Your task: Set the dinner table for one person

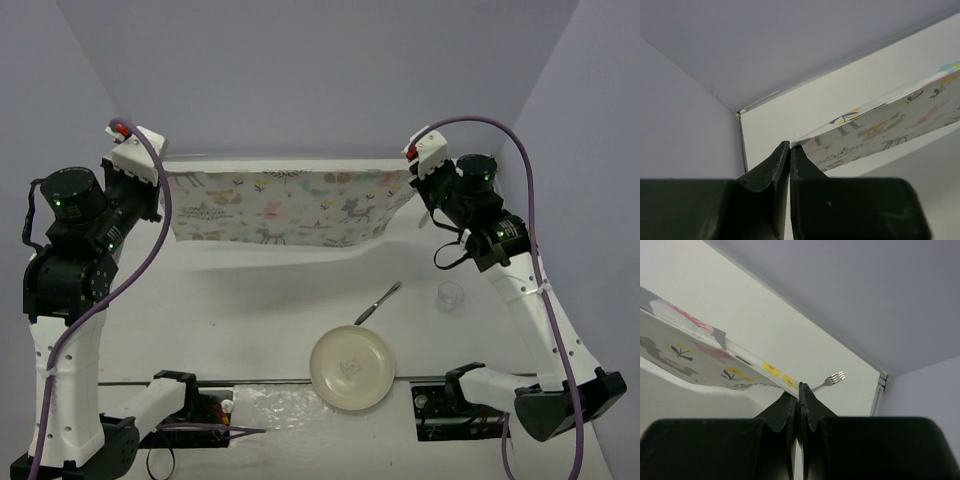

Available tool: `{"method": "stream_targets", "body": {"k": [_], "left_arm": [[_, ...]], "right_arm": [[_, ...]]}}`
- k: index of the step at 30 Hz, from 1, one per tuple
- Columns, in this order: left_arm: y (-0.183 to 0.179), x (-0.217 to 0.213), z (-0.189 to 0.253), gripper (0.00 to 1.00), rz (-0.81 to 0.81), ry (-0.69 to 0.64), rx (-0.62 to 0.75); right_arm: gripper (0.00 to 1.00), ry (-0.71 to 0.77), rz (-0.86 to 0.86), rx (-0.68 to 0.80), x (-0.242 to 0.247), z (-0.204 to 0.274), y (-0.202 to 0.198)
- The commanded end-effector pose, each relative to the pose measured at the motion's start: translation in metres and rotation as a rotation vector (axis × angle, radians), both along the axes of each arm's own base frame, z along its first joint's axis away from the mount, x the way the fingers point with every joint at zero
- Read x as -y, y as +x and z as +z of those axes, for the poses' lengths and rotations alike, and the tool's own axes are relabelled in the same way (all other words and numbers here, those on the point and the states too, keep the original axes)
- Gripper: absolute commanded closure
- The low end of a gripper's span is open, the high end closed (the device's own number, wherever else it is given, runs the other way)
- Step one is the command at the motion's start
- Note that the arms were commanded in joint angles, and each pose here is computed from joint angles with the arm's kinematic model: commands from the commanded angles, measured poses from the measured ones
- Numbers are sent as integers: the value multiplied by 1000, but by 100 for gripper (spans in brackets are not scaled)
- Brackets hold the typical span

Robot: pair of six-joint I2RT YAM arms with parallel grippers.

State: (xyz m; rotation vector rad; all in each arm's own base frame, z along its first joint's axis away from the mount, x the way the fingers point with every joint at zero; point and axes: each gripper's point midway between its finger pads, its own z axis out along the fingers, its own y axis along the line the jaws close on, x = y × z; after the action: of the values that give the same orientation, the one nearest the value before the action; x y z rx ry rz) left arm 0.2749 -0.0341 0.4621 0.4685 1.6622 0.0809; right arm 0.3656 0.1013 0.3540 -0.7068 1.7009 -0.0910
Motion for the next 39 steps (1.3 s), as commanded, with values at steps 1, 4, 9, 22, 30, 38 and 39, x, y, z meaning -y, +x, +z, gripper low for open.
{"method": "stream_targets", "body": {"k": [1, 4, 9, 22, 30, 38, 39], "left_arm": [[-14, -21, -7, 100, 101, 32, -4], [-19, -19, -24, 100, 90, 49, -50], [-15, -22, -43, 100, 99, 86, -100], [56, -26, -109, 100, 132, 179, -213], [139, -29, -140, 100, 178, 229, -240], [229, -33, -176, 81, 244, 233, -261], [236, -33, -187, 78, 246, 238, -279]], "right_arm": [[100, 15, -154, 46, 49, 15, -24], [100, 21, -154, 7, 52, 1, -32], [100, 20, -166, -24, 56, -8, -36], [100, -25, -105, -148, 35, -63, 20], [100, -58, -96, -238, 19, -104, 95], [46, -86, -130, -300, 7, -151, 172], [29, -93, -131, -325, 6, -166, 176]]}}
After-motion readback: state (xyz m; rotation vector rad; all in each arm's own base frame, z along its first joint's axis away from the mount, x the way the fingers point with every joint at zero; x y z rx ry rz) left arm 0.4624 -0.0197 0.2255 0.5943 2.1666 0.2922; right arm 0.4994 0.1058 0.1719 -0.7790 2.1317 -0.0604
